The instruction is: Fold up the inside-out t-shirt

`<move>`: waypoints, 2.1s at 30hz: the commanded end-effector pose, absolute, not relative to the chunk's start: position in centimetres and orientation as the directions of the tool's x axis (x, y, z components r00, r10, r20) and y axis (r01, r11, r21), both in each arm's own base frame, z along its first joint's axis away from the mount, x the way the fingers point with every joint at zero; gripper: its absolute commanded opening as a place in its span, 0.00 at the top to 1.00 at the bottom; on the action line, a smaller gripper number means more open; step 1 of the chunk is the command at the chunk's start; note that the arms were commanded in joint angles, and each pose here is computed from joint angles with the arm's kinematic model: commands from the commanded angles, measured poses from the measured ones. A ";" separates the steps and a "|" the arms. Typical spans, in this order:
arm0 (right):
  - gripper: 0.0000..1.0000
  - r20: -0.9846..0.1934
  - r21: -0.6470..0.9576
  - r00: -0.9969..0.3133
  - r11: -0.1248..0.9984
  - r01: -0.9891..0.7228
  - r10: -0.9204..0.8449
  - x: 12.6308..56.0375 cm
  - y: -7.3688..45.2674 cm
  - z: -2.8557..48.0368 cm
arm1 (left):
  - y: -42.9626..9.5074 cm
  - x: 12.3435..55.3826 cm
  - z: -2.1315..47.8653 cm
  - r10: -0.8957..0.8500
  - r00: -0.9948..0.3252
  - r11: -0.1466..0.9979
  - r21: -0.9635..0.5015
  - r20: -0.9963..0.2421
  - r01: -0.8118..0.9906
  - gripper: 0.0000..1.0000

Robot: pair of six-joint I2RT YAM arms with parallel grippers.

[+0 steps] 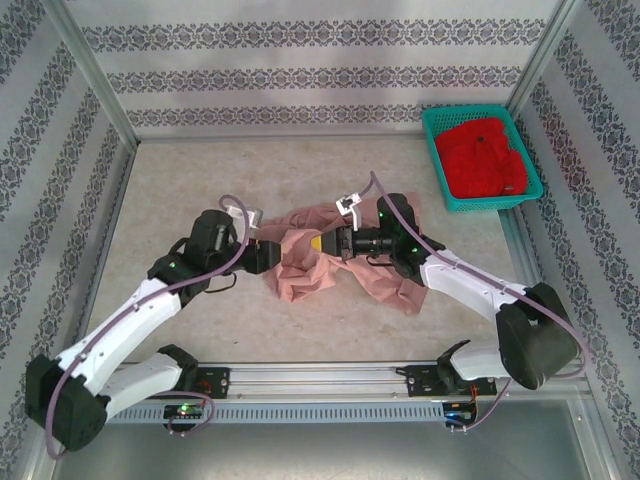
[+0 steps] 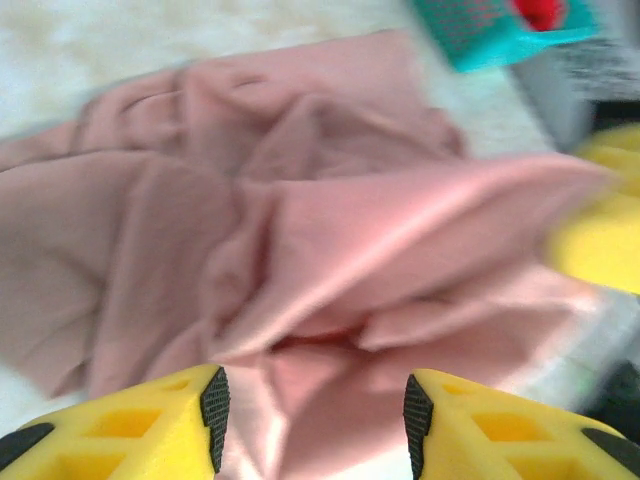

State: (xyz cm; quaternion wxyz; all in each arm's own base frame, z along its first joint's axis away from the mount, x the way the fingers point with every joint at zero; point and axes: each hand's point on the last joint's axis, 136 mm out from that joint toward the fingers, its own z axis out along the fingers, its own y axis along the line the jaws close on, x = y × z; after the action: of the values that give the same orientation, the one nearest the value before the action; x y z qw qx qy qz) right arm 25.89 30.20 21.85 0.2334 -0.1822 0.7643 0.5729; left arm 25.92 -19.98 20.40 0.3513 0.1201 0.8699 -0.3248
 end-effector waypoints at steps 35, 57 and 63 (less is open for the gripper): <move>0.62 -0.734 0.196 -0.663 0.889 -0.414 -0.147 29.4 20.6 19.9 | -27.2 24.6 26.3 0.068 -0.812 0.555 -0.654 -0.580 0.514 1.00; 1.00 -0.845 0.433 -0.527 0.462 -0.774 -0.093 22.4 30.2 22.1 | -28.1 26.0 28.2 -0.048 -0.822 0.576 -0.688 -0.568 0.442 1.00; 1.00 -0.800 0.577 -0.599 0.298 -0.760 0.022 21.7 29.0 23.8 | -25.0 28.9 26.2 -0.047 -0.746 0.752 -0.515 -0.664 0.411 0.66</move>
State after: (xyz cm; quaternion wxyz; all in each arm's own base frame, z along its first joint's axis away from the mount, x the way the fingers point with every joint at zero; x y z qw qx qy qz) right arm 22.70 28.73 20.73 0.3679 -0.2541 0.7674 0.4596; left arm 27.28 -26.96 25.83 0.2889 0.1040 0.8653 -0.3961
